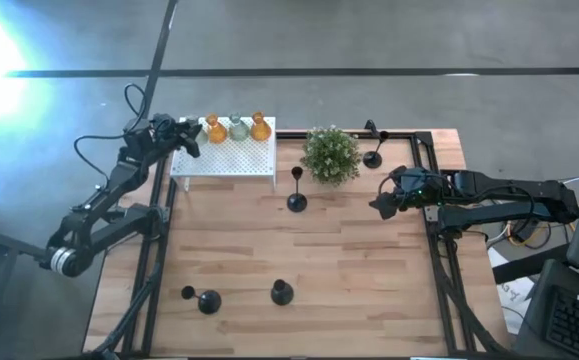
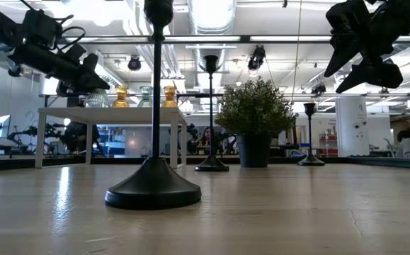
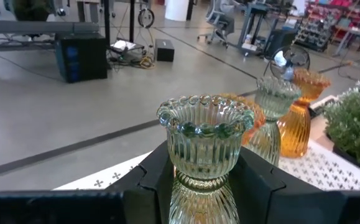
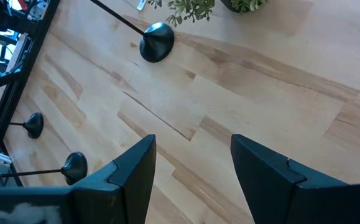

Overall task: Pick & Place candle stick holders
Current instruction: Put the top transparent glass candle holder on the shelf

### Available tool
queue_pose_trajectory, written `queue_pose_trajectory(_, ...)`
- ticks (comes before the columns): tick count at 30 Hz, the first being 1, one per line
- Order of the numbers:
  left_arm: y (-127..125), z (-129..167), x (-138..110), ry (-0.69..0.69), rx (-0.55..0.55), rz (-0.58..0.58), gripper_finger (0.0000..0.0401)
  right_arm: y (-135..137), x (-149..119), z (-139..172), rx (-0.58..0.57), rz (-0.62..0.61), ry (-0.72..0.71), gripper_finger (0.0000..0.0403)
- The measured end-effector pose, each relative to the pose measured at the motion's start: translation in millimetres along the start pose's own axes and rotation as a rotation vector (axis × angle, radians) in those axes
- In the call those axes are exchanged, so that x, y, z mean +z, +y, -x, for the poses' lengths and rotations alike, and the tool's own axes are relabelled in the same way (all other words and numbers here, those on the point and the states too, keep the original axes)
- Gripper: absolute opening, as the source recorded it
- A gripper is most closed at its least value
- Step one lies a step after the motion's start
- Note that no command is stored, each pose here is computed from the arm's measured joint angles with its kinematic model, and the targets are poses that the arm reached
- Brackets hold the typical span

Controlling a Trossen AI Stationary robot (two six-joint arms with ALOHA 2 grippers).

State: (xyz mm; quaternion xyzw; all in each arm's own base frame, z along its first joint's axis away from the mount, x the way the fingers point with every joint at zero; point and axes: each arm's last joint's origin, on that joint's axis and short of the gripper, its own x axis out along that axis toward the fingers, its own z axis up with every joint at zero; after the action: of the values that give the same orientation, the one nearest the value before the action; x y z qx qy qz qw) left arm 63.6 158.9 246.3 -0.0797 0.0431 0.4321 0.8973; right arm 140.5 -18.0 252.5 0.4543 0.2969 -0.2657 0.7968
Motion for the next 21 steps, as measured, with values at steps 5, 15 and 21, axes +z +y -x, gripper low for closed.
queue_pose_trajectory(5, -7.0, 2.3, 3.6, -0.032, 0.033, 0.012, 0.0125, -0.1, 0.1, 0.0, -0.001, 0.003, -0.001, 0.0203)
queue_pose_trajectory(15, -29.1, 2.1, 4.7, -0.064, 0.201, -0.003, 0.0125, -0.2, 0.2, 0.0, -0.003, 0.007, -0.005, 0.0203)
queue_pose_trajectory(21, -33.5, -0.3, 2.4, -0.054, 0.27, -0.012, 0.0125, -0.2, 0.1, 0.0, -0.003, 0.009, -0.004, 0.0203)
